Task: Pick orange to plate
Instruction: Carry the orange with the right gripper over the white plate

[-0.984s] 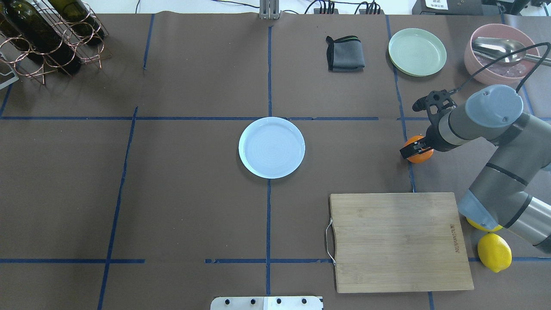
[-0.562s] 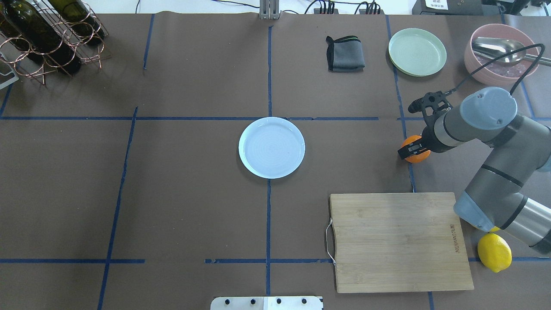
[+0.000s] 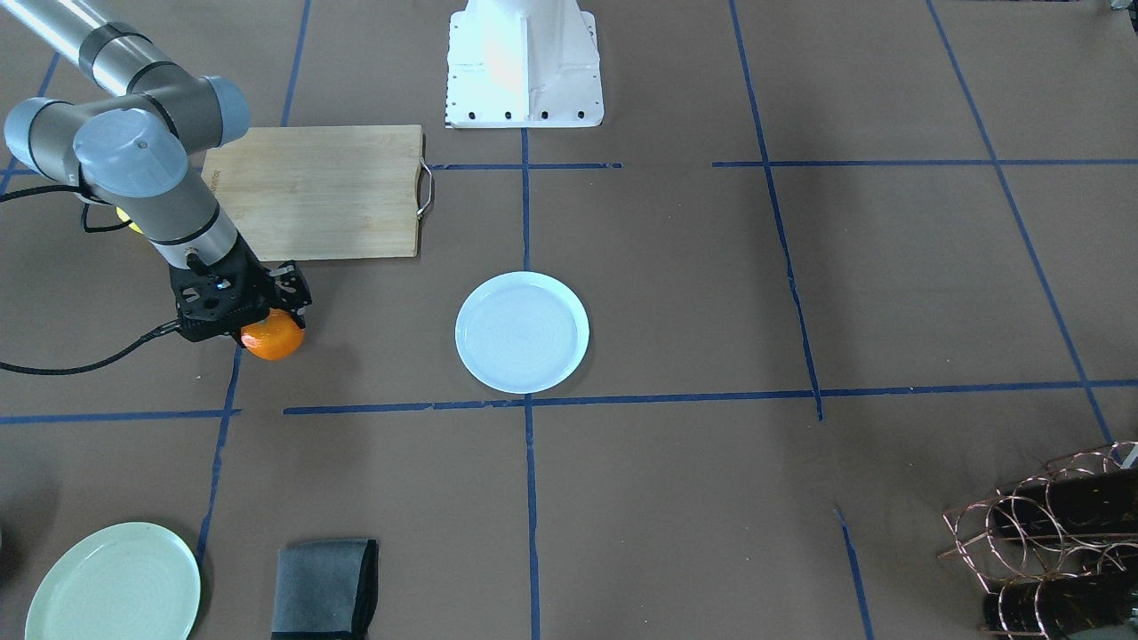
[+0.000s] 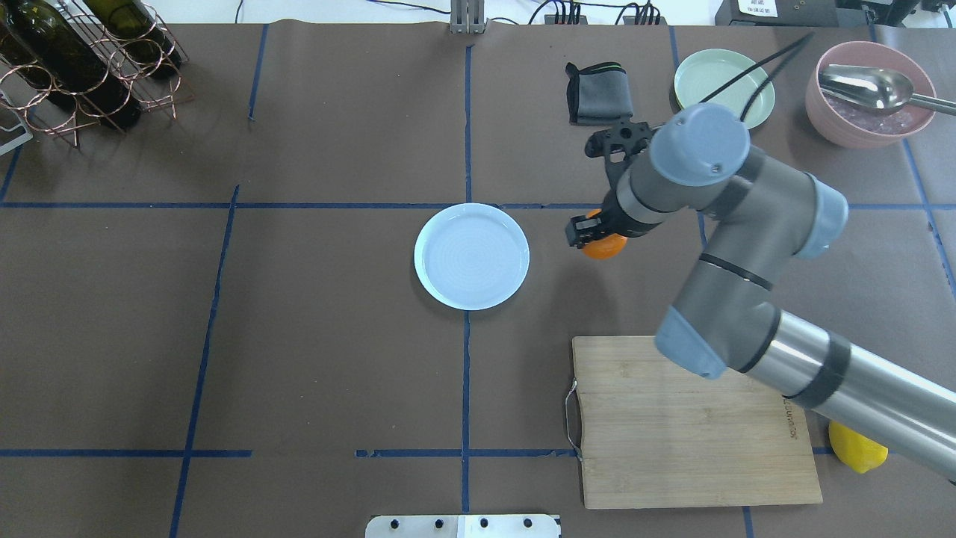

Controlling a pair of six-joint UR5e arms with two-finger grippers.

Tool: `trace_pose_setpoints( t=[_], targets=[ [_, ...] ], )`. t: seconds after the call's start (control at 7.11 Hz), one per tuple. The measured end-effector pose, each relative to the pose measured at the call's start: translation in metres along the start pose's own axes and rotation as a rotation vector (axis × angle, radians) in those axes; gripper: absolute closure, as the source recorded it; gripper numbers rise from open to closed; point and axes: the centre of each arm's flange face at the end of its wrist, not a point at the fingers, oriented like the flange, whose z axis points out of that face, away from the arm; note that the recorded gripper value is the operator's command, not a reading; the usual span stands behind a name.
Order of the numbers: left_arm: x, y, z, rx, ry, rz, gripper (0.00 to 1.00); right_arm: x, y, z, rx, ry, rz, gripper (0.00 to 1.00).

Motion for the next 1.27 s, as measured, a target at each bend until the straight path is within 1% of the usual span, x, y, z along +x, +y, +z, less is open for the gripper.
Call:
trace_pose_setpoints(
  t=[0.14,0.28,0.42,0.56,0.7,0.84,0.98,1.27],
  targets=[
    [0.000,0.000,0.000,0.000,0.000,0.000,0.00,-0.058,-0.016,0.001,0.006,0.019,0.050,0.70],
    [0.000,0.000,-0.001,0.001,-0.001,0.001,0.00,-0.104,-0.029,0.009,0.012,0.040,0.085,0.66],
    [0.000,0.000,-0.001,0.001,-0.001,0.001,0.00,-0.136,-0.033,0.022,0.012,0.066,0.105,0.60],
    [0.000,0.001,-0.001,0.001,-0.001,0.001,0.00,-0.157,-0.031,0.036,0.016,0.090,0.115,0.50],
    [0.000,0.001,-0.001,0.001,0.000,0.002,0.00,-0.166,-0.028,0.046,0.024,0.105,0.115,0.34],
    [0.000,0.001,-0.001,0.001,0.000,0.002,0.00,-0.169,-0.026,0.053,0.027,0.114,0.114,0.12],
    [0.000,0.001,-0.001,0.001,0.000,0.002,0.00,-0.171,-0.023,0.058,0.026,0.119,0.112,0.01],
    [0.000,0.001,-0.001,0.001,0.000,0.001,0.00,-0.172,-0.021,0.062,0.024,0.122,0.110,0.00]
  ],
)
